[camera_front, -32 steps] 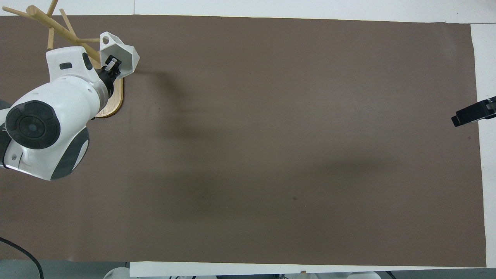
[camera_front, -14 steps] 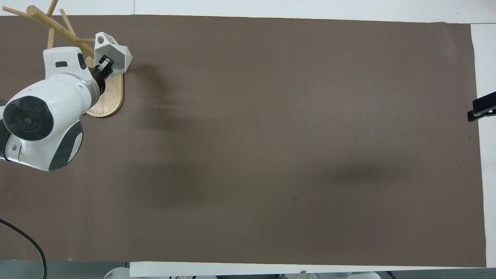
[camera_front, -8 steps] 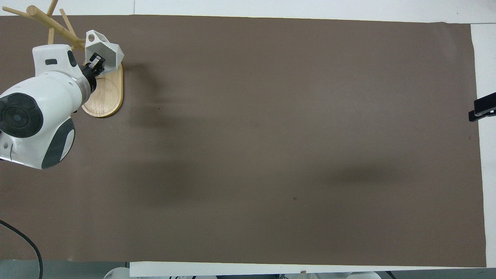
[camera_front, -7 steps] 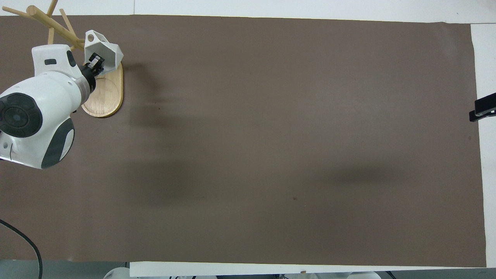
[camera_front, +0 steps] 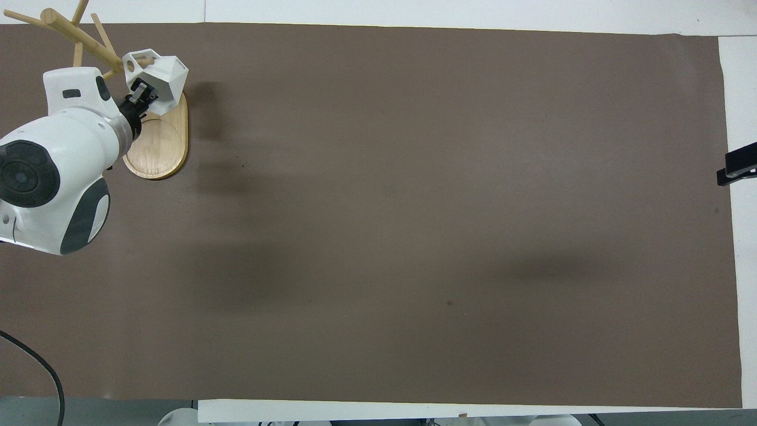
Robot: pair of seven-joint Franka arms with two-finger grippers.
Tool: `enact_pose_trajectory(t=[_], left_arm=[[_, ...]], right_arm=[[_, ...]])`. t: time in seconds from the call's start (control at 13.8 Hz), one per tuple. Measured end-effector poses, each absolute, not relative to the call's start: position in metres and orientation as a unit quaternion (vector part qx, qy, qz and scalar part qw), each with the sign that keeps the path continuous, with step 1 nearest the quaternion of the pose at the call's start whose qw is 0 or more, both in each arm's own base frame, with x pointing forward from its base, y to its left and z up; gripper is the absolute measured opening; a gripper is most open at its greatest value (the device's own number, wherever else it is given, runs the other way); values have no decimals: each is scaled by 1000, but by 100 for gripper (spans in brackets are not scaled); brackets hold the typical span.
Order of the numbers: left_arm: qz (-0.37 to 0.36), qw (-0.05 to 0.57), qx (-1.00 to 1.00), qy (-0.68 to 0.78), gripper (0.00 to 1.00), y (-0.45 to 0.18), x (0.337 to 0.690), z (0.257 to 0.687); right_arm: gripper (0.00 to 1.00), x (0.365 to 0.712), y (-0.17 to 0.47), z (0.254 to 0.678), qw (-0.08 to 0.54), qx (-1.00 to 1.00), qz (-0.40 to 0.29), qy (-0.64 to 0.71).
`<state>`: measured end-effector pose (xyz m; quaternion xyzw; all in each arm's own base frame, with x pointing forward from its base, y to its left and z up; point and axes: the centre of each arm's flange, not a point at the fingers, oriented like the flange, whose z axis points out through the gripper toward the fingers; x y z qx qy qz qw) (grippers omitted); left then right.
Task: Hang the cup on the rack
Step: 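Lower the mug onto a peg of the wooden mug tree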
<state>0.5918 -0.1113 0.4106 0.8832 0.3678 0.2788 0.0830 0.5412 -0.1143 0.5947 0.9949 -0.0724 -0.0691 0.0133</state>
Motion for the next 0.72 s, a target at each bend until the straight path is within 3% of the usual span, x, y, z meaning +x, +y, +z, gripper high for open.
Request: enact_pose_trajectory(t=[0.07,0.51,0.72], left_arm=[[280,84,883,368,56,-111,592,412],[286,80,880,370,56,-123,604,441],[253,32,891,376,66,-141,606,464]], right_arm=[[100,541,-114,595,13,995,-69,-72],[100,541,-114,595,13,995,-69,-72],[100,541,-114,595,13,995,-69,-72]])
